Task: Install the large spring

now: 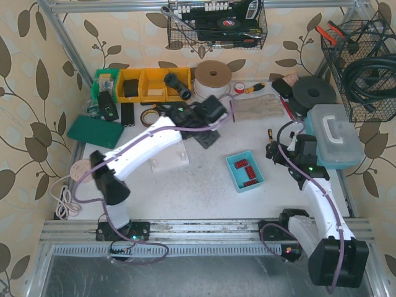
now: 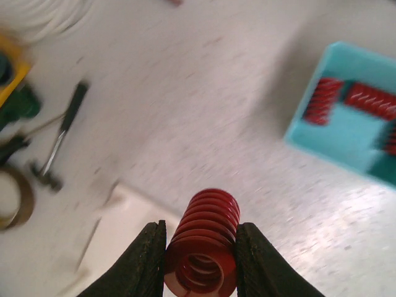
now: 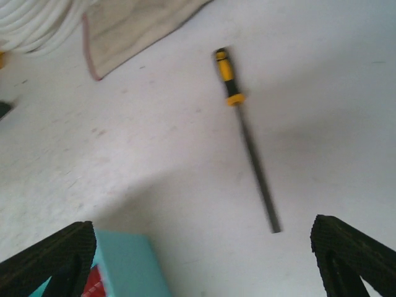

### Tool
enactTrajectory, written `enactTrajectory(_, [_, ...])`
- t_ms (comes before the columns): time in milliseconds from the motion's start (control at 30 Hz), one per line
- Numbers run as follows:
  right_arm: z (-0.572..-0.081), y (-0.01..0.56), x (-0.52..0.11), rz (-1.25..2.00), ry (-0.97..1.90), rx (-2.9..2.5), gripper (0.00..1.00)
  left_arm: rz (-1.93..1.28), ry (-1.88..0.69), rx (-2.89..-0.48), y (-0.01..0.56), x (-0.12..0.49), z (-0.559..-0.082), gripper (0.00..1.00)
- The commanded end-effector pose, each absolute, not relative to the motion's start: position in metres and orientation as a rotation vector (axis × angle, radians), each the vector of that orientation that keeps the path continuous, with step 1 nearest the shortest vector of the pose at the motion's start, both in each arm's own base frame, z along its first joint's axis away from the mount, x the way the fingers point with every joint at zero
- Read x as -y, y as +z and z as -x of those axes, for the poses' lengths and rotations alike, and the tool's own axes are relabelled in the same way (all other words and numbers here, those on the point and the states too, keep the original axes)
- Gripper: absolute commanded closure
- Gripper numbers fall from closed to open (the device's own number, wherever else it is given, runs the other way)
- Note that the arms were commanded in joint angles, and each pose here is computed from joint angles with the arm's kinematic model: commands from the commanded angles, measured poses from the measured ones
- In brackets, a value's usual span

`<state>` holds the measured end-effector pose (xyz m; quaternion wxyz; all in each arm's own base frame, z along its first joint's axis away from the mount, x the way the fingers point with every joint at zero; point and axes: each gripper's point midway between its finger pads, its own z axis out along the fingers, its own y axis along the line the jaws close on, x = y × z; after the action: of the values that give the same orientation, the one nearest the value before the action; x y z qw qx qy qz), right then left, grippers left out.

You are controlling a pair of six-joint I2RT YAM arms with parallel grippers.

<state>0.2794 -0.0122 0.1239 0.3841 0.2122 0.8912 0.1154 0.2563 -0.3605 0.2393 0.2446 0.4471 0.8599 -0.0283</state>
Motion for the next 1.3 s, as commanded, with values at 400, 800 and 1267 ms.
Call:
enactTrajectory(400, [-0.283,0.215,-0.154,0.252,0.473,-2.152,0.06,-0.56,0.022,-2.625,0.221,0.148,-0.308,0.99])
enactTrajectory(800, [-0.275,0.213,-0.153,0.293,0.357,-2.065,0.06,-0.409,0.051,-2.73,0.187,0.109,-0.325,1.0])
enactTrajectory(1267, [-0.275,0.21,-0.152,0.289,0.35,-2.066,0.06,-0.379,0.086,-2.803,0.157,0.108,-0.337,1.0])
